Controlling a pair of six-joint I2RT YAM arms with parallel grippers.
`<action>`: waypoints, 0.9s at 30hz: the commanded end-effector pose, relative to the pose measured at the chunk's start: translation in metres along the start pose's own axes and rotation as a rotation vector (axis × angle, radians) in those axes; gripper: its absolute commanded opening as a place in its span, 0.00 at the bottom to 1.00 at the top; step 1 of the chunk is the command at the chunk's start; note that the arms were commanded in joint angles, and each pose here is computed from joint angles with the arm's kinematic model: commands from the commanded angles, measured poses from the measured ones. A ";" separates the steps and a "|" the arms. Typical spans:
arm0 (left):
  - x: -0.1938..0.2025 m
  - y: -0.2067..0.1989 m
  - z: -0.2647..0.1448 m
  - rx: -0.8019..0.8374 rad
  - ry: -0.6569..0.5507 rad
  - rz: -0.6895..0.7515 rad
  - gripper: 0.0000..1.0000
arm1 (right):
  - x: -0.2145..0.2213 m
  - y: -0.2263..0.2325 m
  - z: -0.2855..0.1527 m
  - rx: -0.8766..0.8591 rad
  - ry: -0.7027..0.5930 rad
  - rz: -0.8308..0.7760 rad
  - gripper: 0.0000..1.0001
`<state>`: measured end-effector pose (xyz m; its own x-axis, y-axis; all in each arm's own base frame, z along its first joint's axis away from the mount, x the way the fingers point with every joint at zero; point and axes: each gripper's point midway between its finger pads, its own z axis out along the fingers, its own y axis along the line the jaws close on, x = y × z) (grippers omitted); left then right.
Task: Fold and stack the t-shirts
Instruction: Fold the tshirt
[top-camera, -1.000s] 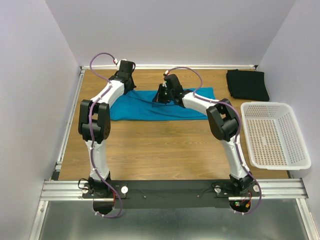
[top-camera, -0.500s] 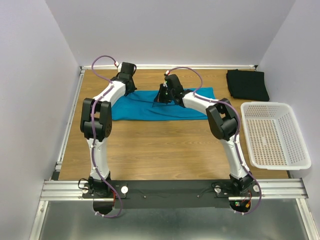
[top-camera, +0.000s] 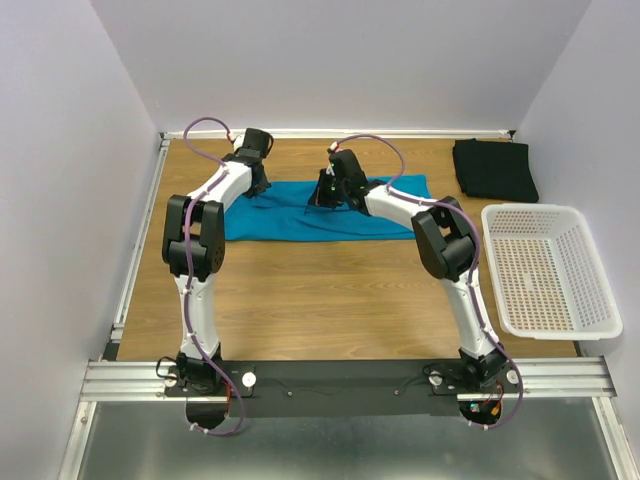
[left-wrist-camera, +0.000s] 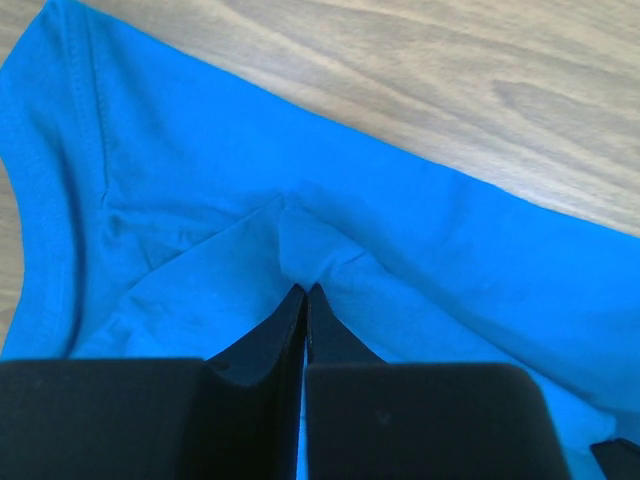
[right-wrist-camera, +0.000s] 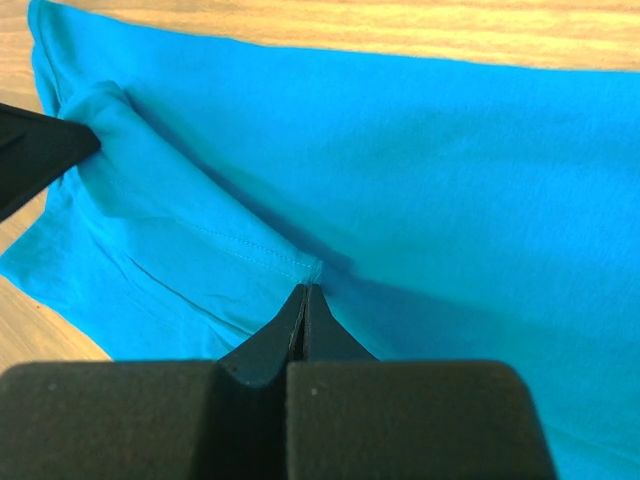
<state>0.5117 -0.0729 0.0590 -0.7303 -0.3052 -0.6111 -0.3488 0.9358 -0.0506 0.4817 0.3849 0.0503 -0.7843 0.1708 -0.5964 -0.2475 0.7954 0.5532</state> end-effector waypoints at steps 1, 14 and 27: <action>-0.026 0.012 -0.022 -0.041 -0.058 -0.015 0.09 | -0.003 0.001 -0.009 -0.007 -0.001 -0.017 0.01; -0.042 0.019 -0.026 -0.077 -0.065 0.031 0.09 | -0.009 0.024 -0.025 -0.078 0.011 0.009 0.01; -0.031 0.025 -0.010 -0.110 -0.028 0.069 0.09 | 0.017 0.033 -0.023 -0.120 0.094 0.060 0.01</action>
<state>0.5205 -0.0588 0.0941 -0.7284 -0.2520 -0.6371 -0.3348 0.9422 0.0100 0.4609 0.3964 0.0704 -0.8244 0.1658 -0.5412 -0.2693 0.7261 0.6326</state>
